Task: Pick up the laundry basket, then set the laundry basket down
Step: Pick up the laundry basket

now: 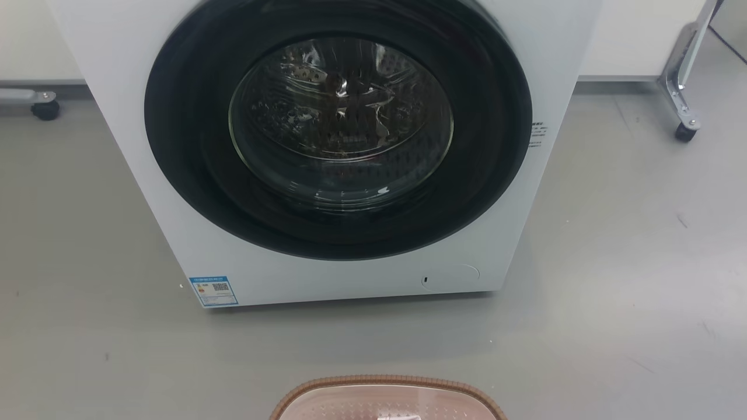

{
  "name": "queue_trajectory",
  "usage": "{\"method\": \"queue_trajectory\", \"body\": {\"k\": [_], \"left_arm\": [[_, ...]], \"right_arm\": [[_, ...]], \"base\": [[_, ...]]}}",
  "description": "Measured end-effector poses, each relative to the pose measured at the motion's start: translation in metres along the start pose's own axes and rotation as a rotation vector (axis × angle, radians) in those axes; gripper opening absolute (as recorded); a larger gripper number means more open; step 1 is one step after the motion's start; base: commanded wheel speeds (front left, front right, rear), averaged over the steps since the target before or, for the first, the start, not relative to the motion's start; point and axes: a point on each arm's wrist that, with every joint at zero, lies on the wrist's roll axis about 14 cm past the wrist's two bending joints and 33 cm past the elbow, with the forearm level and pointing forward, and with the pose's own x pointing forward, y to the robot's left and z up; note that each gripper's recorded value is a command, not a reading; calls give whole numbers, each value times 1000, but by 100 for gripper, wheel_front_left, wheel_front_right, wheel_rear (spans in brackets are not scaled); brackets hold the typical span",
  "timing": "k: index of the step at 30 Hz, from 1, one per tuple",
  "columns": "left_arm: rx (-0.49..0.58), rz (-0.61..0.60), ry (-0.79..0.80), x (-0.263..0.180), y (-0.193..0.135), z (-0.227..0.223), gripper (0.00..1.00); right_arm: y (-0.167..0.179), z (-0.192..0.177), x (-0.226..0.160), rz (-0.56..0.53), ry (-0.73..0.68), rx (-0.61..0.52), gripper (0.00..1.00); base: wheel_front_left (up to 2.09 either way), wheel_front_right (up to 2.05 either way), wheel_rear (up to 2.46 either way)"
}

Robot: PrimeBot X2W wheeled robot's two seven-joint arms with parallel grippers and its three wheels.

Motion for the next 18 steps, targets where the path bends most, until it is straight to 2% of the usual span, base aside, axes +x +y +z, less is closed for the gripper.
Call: {"method": "queue_trajectory", "body": {"k": [18], "left_arm": [[-17,-2,35,-6,-6,-6,0]], "right_arm": [[-8,-6,-6,-31,38,8,0]], "base": [[0,0,0]]}}
